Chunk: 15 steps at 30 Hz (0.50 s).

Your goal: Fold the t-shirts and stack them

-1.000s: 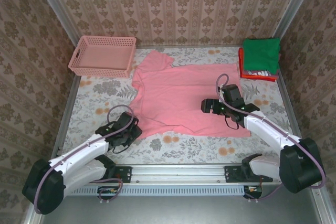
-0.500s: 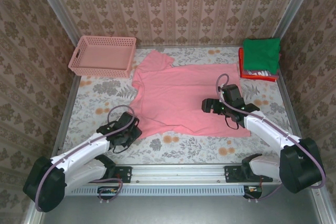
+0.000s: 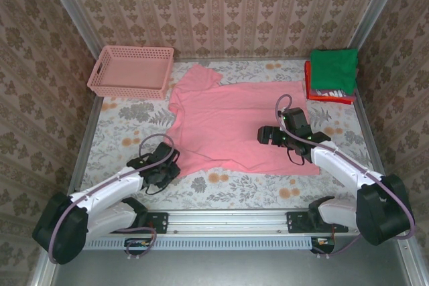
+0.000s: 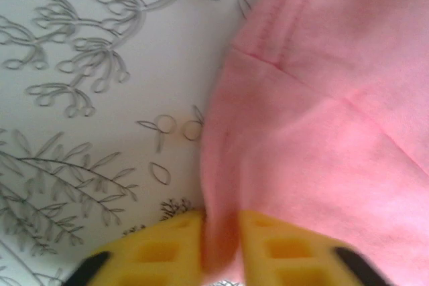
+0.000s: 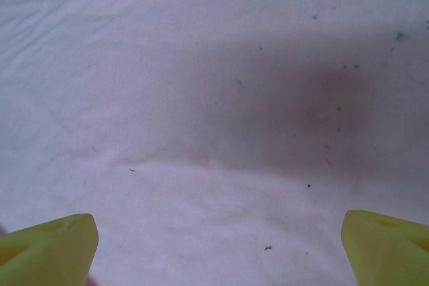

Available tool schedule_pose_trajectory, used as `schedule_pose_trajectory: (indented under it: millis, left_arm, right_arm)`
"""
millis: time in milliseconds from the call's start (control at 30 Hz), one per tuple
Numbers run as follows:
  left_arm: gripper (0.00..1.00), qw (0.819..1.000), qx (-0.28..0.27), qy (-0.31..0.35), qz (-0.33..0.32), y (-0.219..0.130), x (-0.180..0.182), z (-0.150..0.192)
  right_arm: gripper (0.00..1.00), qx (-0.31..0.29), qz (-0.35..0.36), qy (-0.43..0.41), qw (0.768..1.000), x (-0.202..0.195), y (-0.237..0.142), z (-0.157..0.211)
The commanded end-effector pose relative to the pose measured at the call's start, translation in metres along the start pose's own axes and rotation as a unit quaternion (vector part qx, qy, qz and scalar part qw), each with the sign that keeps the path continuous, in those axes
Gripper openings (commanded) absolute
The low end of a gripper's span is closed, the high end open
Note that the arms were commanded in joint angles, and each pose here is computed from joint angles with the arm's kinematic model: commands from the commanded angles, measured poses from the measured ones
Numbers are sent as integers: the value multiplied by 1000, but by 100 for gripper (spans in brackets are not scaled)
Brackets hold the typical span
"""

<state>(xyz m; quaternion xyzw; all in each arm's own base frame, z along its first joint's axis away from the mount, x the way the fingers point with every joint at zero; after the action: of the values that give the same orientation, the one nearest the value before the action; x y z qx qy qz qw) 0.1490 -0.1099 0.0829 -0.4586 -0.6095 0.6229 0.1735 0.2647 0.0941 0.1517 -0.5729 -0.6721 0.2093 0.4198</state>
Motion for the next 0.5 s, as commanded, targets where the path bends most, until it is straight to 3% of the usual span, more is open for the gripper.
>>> schedule_pose_trajectory:
  millis: [0,33,233,333,467]
  left_arm:
    - [4,1000,-8,3,13,-1,-4,-1]
    - [0,1000,-7,4,12,-1,-2,-1]
    - [0,1000,-9,2,19,-5,1,0]
    - [0,999,-30,6,22,-14,0,-5]
    - [0,998,-51,-1,24,-23,1,-12]
  right_arm:
    - [95,-11,26,6,1000,-3,-7,-4]
    - [95,-20,41,7,999,-6,-12,-5]
    - [97,-67,125,53,988,-38,-50,-7]
    - [100,-56,191,112,974,-70,-74,7]
    - [100,-45,216,186,958,-104,-94,30]
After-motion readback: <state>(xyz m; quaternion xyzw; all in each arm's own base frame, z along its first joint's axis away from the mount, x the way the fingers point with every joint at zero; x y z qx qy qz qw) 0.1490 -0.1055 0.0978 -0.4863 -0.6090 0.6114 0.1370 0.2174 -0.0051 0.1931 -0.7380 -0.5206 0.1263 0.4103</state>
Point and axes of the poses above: each hand's point on the last joint's axis, 136 mm out from that joint toward the fingers, its own y axis out along the fingers, its own x axis along the line the jaws close on, z = x × y, the point moved 7 cm from there along -y, back along the fingers, and after that the axes turned 2 degrees about y, right-handed, at the moved point
